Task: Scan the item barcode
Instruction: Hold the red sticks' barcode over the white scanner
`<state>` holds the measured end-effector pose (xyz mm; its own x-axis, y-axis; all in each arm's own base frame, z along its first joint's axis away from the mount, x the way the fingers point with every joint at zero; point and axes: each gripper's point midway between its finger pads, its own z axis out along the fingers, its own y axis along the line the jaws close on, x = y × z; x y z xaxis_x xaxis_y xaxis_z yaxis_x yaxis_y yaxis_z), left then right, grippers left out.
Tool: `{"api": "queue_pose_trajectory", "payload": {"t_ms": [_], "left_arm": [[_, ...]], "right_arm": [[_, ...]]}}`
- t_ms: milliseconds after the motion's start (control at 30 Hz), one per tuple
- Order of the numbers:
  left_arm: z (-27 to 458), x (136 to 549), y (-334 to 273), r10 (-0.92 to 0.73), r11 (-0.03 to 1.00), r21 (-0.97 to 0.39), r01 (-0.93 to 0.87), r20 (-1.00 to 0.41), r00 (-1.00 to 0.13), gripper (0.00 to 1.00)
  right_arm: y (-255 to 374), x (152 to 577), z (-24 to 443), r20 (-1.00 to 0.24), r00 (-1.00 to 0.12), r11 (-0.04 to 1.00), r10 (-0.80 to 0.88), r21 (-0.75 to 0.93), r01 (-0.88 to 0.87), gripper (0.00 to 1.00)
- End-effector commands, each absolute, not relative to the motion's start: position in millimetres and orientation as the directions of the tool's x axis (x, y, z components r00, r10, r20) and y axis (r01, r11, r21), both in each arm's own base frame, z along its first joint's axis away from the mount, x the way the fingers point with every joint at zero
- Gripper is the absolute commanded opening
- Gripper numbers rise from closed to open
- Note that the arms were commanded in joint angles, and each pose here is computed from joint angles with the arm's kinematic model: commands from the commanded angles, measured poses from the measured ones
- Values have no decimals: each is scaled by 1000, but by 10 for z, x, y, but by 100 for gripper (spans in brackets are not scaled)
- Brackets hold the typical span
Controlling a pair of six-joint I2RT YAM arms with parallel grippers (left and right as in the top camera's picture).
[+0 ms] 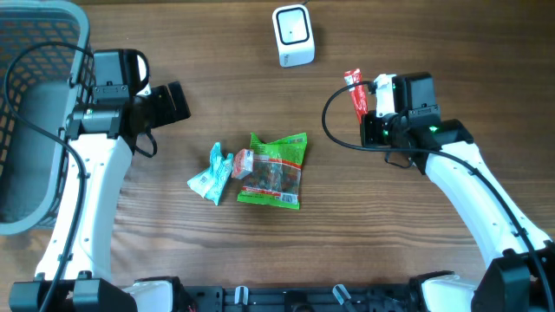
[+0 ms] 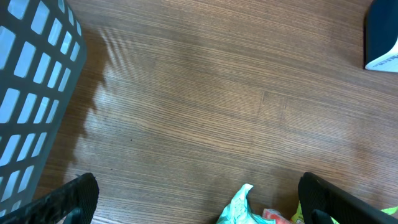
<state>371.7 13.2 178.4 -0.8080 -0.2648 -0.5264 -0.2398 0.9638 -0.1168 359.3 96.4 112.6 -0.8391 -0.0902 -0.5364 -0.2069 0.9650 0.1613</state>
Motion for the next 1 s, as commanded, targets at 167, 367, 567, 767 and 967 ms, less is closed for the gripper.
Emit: {"api": "queue_pose_trajectory", "payload": {"t_ms": [167, 367, 567, 767, 967], "left_arm": [[1881, 3751, 156, -255, 966, -111, -233, -551, -794, 100], [1881, 3751, 156, -255, 966, -111, -233, -551, -794, 100], [1881, 3751, 156, -255, 966, -111, -233, -551, -794, 100], [1881, 3751, 156, -255, 966, -111, -233, -551, -794, 100], [1881, 3751, 156, -255, 966, -111, -233, -551, -794, 100]], "right_arm": [[989, 3686, 1535, -589, -781, 948, -208, 76, -310, 4], [914, 3866, 2144, -646, -703, 943, -297, -83, -322, 4], [816, 4105, 2751, -706, -625, 941, -334, -287, -178, 4], [759, 4408, 3143, -685, -626, 905, -372, -417, -81, 4], [1028, 4736, 3016, -673, -616, 886, -409, -454, -92, 4]]}}
